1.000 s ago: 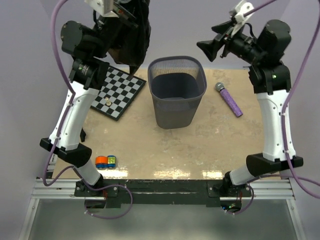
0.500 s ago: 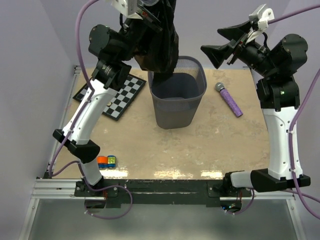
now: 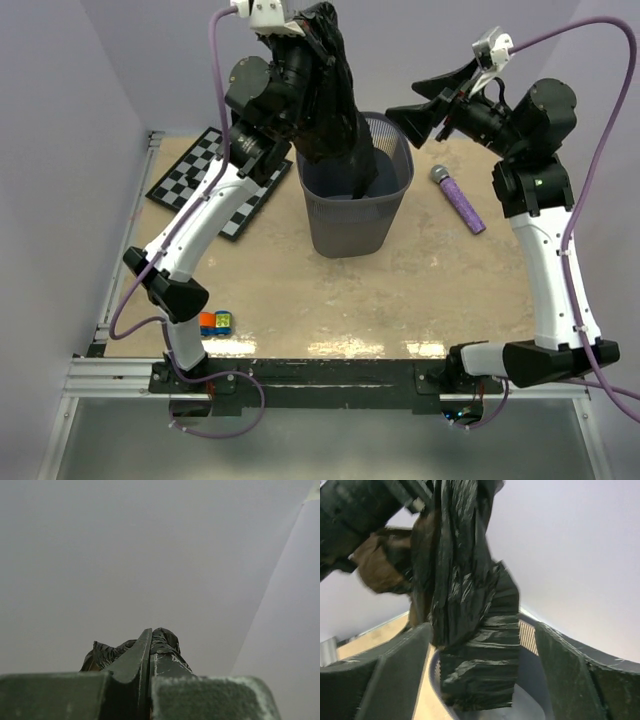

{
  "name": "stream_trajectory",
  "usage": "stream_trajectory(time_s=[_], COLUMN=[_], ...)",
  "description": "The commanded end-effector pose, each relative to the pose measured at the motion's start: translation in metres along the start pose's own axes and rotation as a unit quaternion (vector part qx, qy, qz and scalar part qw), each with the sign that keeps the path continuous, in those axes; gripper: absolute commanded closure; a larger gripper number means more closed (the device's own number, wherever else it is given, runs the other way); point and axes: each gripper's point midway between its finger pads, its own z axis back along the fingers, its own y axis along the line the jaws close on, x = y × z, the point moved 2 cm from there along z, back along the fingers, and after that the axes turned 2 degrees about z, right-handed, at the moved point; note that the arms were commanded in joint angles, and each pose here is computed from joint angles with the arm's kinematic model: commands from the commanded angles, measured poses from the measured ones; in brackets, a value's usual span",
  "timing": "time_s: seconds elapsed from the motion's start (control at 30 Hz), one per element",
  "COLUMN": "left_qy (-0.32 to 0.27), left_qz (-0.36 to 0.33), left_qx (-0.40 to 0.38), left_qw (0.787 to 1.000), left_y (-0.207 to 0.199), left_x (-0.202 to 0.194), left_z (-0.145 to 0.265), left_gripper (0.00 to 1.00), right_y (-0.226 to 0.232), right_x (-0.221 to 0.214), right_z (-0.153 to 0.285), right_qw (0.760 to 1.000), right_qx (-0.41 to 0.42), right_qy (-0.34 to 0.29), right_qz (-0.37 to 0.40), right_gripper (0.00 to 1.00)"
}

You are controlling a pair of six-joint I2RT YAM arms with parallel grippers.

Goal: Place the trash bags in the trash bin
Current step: Place the trash bag in the bin.

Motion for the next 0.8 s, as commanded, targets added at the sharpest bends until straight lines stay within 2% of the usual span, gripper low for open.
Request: stream_trajectory(time_s=[0.0,0.1,0.2,0.27,0.3,0.53,0.77], left_qy=[0.043,0.123,0.149,0.142,0.133,0.122,0.100], left_qz=[0.017,-0.003,-0.011,-0.011,-0.010,-0.014,0.000], left_qx=[0.112,0.165,0.158,0.157,0.157,0.169,0.196], left_qw=[0.993,0.979,0.976,0.977,0.979,0.978,0.976], left_y=[0.031,0.054,0.056,0.054,0.053,0.056,0.062], left_x=[-0.033,-0.092,-0.113,-0.112,-0.108,-0.104,-0.096], left_z=[0.014,0.029,0.035,0.031,0.028,0.023,0.019], left_gripper=[1.00,1.00,1.00,1.00,1.00,1.00,1.00], right_y=[-0.016,-0.033,-0.020,-0.013,-0.012,0.003,0.006], right_x=[0.007,-0.011,-0.027,-0.035,-0.040,-0.059,-0.070], right_z=[-0.003,0.000,-0.013,-0.020,-0.024,-0.052,-0.070], right_qw=[0.994,0.987,0.992,0.993,0.993,0.995,0.989], right_qx=[-0.105,-0.161,-0.127,-0.112,-0.109,-0.086,-0.133], right_qy=[-0.010,0.006,0.026,0.033,0.037,0.051,0.062], right_qz=[0.022,0.005,0.002,-0.002,-0.004,-0.008,0.006], right_gripper=[0.15,0.14,0.11,0.07,0.02,0.02,0.02])
